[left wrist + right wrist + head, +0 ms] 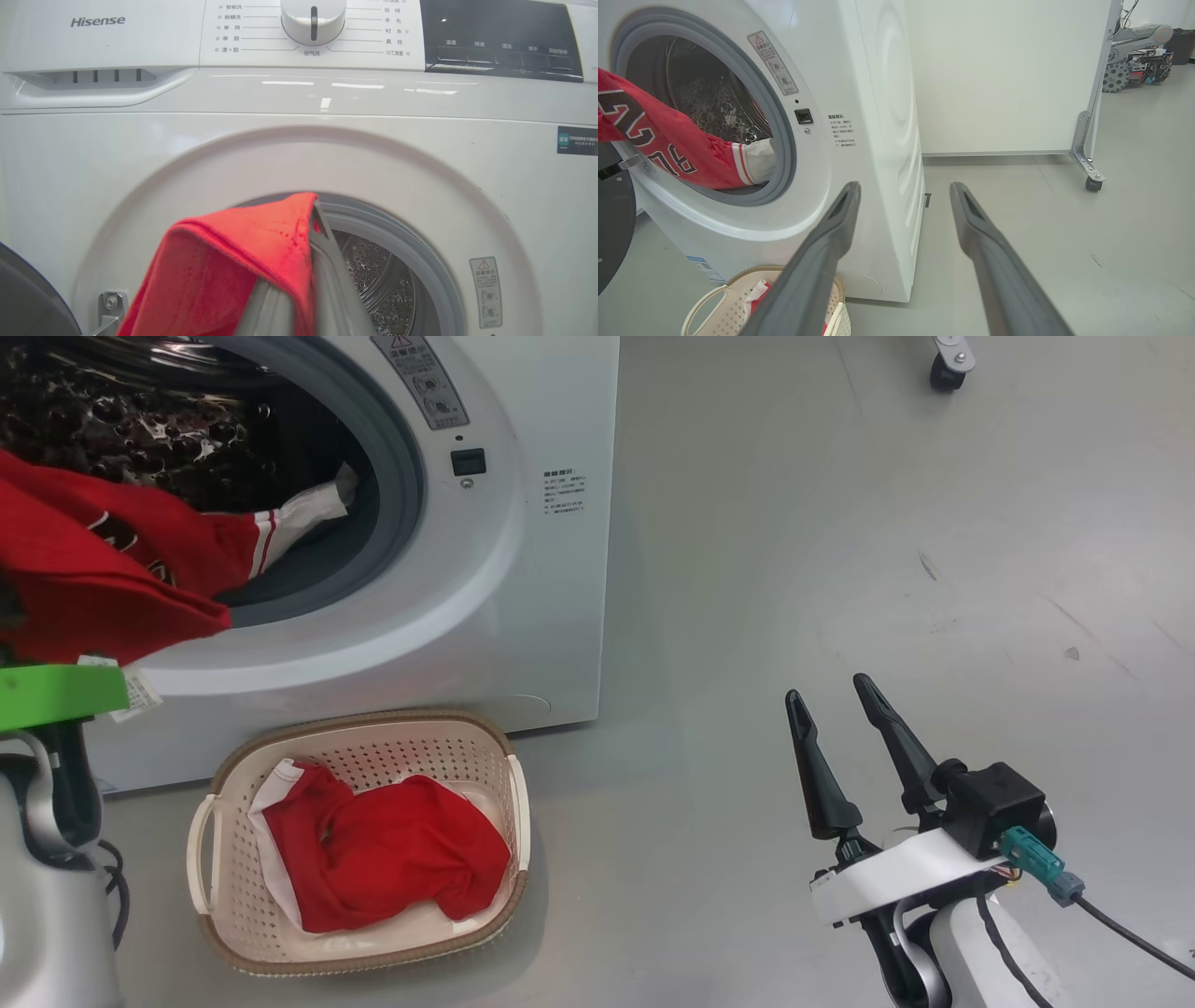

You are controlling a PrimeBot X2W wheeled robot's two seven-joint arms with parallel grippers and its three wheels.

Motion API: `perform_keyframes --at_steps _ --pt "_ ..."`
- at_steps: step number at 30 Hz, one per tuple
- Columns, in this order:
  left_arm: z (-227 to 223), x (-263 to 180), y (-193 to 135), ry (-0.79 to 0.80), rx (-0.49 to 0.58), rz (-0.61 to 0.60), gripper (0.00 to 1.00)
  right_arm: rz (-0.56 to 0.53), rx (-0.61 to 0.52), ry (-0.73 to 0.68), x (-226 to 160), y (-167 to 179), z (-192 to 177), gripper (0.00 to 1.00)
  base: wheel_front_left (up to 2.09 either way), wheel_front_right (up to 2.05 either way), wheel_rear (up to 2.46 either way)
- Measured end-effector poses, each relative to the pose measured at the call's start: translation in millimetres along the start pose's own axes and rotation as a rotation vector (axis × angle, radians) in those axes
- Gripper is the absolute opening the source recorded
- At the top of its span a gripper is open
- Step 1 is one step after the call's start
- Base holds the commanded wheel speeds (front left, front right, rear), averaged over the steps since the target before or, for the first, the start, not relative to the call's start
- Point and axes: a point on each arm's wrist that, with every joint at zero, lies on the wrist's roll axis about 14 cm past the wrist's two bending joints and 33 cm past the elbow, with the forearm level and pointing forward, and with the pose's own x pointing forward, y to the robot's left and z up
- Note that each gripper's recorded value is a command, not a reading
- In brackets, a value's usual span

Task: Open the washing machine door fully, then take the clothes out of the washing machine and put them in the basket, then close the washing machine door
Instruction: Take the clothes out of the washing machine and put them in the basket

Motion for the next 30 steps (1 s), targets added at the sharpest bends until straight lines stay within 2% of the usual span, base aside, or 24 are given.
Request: perform_keyframes --at_steps 8,18,22,30 --pt "37.8 7.2 -22.3 -0.132 -0.003 -0.057 0.00 -0.004 0.001 0.000 -0.9 -1.9 0.0 1.00 0.00 0.00 0.00" --pt "38.5 -3.3 -30.8 -0.135 -0.002 -0.079 0.00 -0.009 0.000 -0.001 -1.8 -3.5 0.5 1.00 0.00 0.00 0.00" --pt "24.4 -11.4 -34.1 -0.089 -0.007 -0.088 0.00 -0.010 0.001 0.001 -1.8 -3.8 0.0 1.00 0.00 0.00 0.00" --pt "-41.1 -50.7 -46.0 0.135 -0.037 -0.116 0.00 -0.008 0.003 0.008 -1.6 -3.9 -2.5 1.00 0.00 0.00 0.00"
